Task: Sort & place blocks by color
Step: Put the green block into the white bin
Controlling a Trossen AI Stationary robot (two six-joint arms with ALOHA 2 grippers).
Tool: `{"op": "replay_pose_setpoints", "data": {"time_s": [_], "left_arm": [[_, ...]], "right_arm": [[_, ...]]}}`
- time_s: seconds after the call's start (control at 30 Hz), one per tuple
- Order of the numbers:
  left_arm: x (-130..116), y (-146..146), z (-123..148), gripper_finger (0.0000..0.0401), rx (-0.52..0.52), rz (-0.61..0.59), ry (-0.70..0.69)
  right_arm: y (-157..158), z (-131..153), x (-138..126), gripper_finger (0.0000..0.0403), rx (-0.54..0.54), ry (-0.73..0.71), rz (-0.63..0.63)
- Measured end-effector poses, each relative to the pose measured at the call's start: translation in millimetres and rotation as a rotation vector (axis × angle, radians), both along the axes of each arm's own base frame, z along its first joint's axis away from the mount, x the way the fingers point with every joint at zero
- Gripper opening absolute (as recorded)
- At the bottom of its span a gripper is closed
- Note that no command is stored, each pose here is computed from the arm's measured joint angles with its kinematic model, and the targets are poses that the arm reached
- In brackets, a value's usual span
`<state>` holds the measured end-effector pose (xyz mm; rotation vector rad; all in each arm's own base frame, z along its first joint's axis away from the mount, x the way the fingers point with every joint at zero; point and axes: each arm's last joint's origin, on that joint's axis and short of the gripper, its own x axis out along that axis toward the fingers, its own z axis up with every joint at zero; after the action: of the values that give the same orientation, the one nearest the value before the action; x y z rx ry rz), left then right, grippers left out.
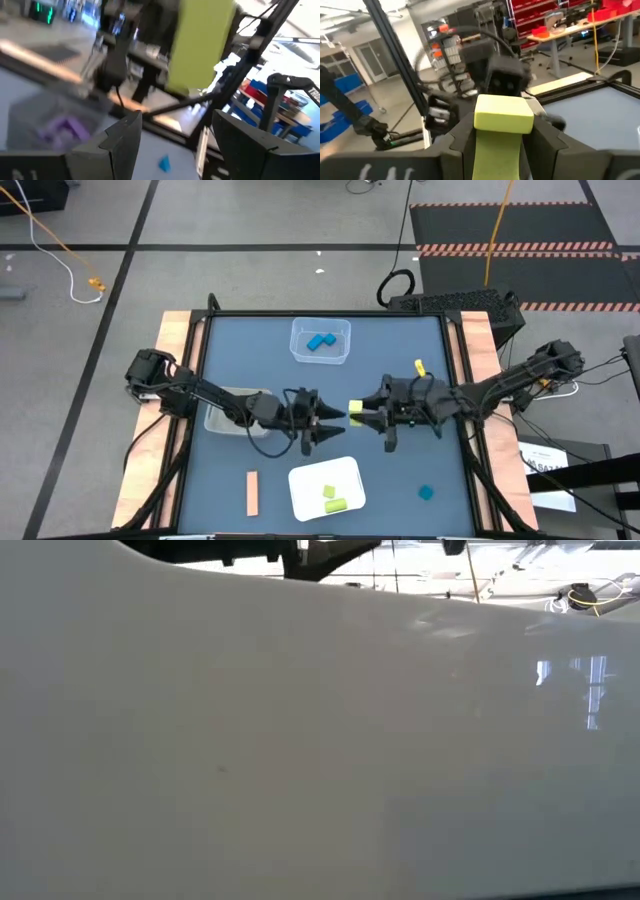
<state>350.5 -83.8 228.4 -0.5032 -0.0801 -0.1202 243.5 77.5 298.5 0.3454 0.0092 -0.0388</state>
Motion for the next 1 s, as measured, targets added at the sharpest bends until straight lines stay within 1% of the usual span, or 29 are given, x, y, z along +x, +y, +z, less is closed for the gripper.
{"op": "replay_pose_setpoints", "data": {"time_s": [0.1,0.27,0.33,0.4,0.57,0.67,0.77,0.8,0.83,0.9,1.0], "left_arm": [[0,1,4,0.0241,0.055,0.023,-0.048],[5,3,11,0.0241,0.115,0.045,-0.057],[9,4,15,0.0241,0.150,0.054,-0.035],[14,5,18,0.0241,0.193,0.068,-0.004],[24,9,25,0.0235,0.201,0.076,0.085],[26,10,26,0.0203,0.204,0.076,0.127],[26,9,27,0.0141,0.202,0.074,0.124],[26,9,27,0.0128,0.197,0.069,0.123],[26,9,27,0.0129,0.195,0.069,0.122],[26,9,27,0.0129,0.189,0.070,0.118],[27,10,27,0.0129,0.180,0.081,0.119]], "right_arm": [[-4,-3,4,0.0112,-0.004,0.011,0.014],[-10,-13,15,0.0112,-0.010,0.041,0.019],[-12,-15,20,0.0112,-0.006,0.036,0.016],[-13,-18,24,0.0112,-0.004,0.036,0.039],[-13,-22,31,0.0112,0.000,0.008,0.060],[-13,-23,32,0.0112,-0.005,0.011,0.057],[-13,-22,32,0.0112,0.001,0.008,0.061],[-13,-22,31,0.0112,0.002,0.008,0.062],[-13,-22,31,0.0114,0.005,0.007,0.061],[-12,-22,31,0.0139,0.022,0.010,0.061],[-13,-22,30,0.0195,0.030,0.016,0.069]]}}
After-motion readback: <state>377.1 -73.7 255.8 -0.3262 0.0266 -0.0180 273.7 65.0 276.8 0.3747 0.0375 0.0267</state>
